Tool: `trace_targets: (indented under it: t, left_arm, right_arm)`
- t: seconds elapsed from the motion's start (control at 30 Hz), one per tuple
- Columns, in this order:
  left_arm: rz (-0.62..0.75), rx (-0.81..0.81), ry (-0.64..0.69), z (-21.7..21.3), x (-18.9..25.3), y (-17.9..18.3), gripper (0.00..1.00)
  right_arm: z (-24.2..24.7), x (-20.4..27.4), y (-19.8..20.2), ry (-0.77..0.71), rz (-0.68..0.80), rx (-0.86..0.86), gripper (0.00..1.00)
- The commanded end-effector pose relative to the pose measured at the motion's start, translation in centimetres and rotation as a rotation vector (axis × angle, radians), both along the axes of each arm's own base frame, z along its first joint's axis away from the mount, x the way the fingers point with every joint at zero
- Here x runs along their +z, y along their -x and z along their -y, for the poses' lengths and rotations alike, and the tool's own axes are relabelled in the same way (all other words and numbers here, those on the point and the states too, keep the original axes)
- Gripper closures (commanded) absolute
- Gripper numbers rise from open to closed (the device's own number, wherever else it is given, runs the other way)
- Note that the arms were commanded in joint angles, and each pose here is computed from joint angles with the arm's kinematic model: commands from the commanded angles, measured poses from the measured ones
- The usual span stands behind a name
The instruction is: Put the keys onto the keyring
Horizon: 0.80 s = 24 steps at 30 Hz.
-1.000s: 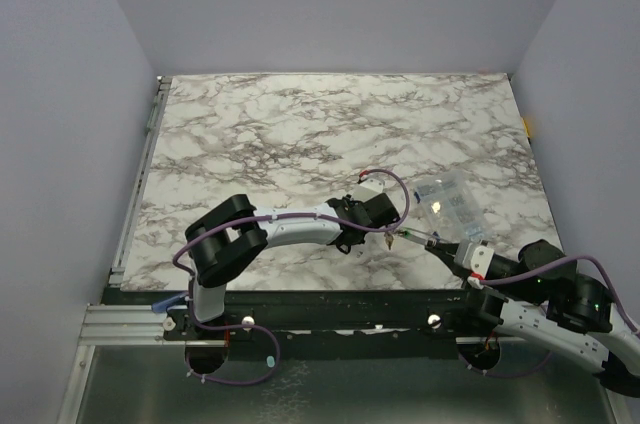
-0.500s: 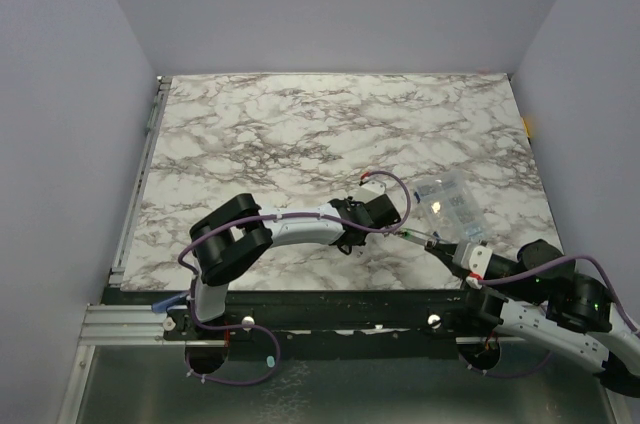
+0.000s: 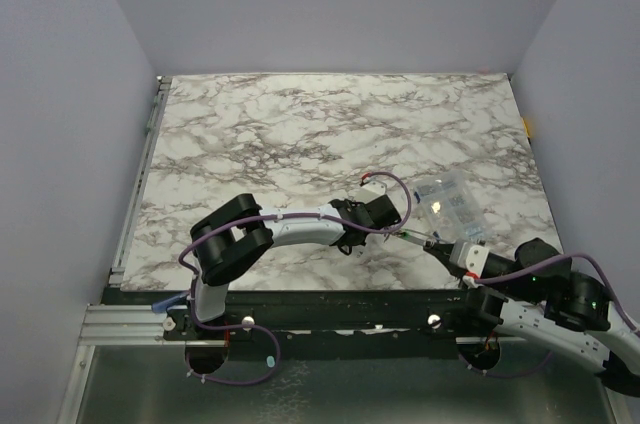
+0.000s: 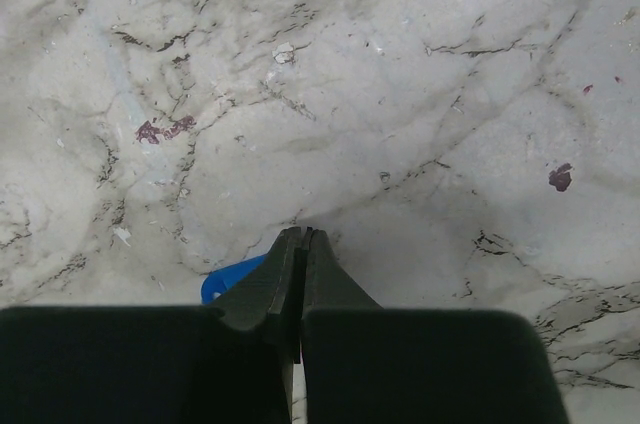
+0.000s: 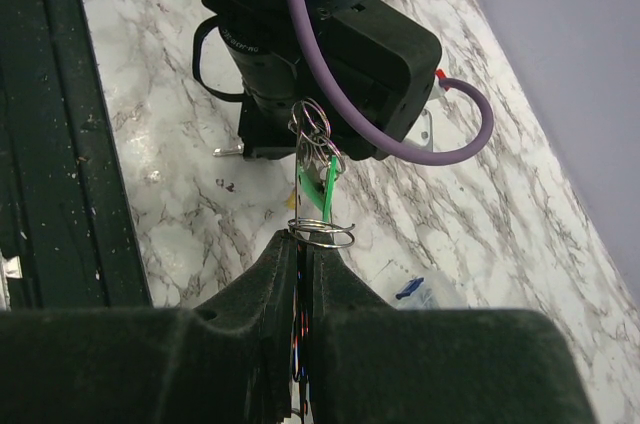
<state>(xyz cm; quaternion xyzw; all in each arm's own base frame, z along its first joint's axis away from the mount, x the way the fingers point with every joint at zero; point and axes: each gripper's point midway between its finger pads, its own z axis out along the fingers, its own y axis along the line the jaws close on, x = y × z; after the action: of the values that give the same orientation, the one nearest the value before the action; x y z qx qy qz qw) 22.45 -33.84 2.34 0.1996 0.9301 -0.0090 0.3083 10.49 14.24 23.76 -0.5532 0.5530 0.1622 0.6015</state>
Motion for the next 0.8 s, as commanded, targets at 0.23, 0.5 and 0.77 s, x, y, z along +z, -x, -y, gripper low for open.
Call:
trace_targets:
  t: [0.23,0.5,0.77]
  left_arm:
    - [0.057,-0.043,0.055,-2.3,4.6,1.0,1.0]
    - [0.114,-0.046,0.198,-5.5,11.8,2.5,1.0]
    - [0.178,-0.063,0.309,-9.9,20.7,4.5,1.0]
  right_arm:
    - [-1.1,3.7,-1.2,-0.147,0.047,-0.046,0.98]
    - [-4.2,6.5,-2.1,-0.292,0.067,-0.025,0.99]
    - [-7.6,8.9,-3.8,-0.424,0.144,-0.017,0.99]
